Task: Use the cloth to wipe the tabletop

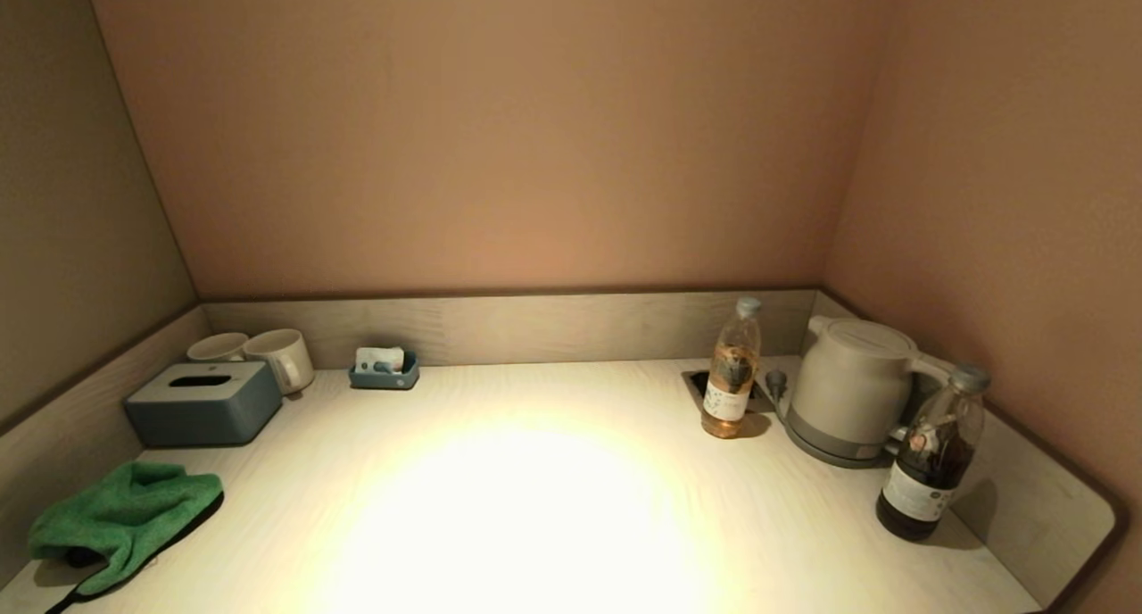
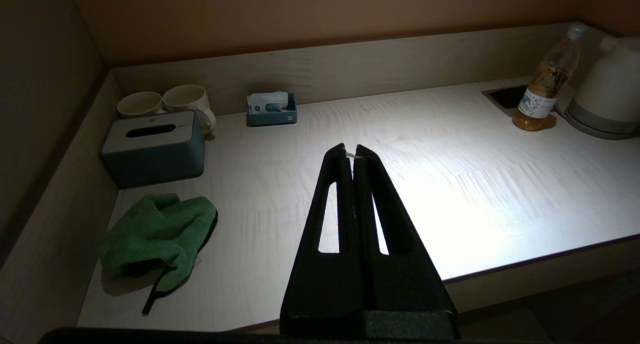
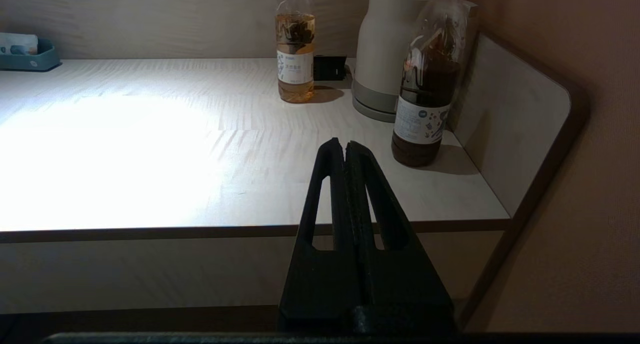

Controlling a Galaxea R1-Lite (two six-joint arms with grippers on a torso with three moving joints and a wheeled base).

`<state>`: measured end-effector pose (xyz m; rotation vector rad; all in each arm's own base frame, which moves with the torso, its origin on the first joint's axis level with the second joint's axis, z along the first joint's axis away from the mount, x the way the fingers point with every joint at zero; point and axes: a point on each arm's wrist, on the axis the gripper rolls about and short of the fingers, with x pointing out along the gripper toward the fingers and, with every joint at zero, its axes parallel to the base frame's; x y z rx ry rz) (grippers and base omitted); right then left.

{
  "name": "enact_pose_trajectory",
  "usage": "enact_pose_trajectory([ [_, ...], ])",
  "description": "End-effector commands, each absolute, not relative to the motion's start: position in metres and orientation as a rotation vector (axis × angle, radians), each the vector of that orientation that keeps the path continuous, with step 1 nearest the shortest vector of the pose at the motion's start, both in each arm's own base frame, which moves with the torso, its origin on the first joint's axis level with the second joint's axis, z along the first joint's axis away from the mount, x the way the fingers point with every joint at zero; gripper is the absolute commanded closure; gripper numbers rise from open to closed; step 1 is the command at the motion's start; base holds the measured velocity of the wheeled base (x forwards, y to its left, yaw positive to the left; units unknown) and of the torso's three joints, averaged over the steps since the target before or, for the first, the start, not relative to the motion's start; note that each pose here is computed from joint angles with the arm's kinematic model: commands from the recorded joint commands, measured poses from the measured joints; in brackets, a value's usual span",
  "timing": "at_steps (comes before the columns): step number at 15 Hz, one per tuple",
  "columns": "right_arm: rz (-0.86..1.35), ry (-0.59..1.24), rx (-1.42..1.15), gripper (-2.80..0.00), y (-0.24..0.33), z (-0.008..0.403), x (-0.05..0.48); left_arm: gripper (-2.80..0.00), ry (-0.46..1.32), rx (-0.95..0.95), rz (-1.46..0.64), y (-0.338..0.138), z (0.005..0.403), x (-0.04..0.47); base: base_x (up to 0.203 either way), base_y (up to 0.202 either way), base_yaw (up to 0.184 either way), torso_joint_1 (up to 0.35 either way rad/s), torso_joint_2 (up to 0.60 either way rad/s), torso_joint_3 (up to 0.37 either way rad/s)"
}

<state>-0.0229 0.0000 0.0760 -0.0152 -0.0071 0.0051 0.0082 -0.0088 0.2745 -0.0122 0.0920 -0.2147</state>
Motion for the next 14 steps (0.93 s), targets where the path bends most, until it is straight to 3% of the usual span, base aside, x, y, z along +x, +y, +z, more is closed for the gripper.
enact_pose_trajectory([
  [1,0.006,-0.006,-0.015,0.00,0.000,0.076,-0.023,0.00,0.049,0.005,-0.222,-0.013,0.270,-0.008,0.000,0.000,0.000,0.000,0.00,0.000],
  [14,0.006,-0.006,-0.015,0.00,0.000,0.076,-0.023,0.00,-0.110,0.041,-0.294,-0.008,0.252,-0.066,0.000,0.000,0.000,0.000,0.00,0.000],
])
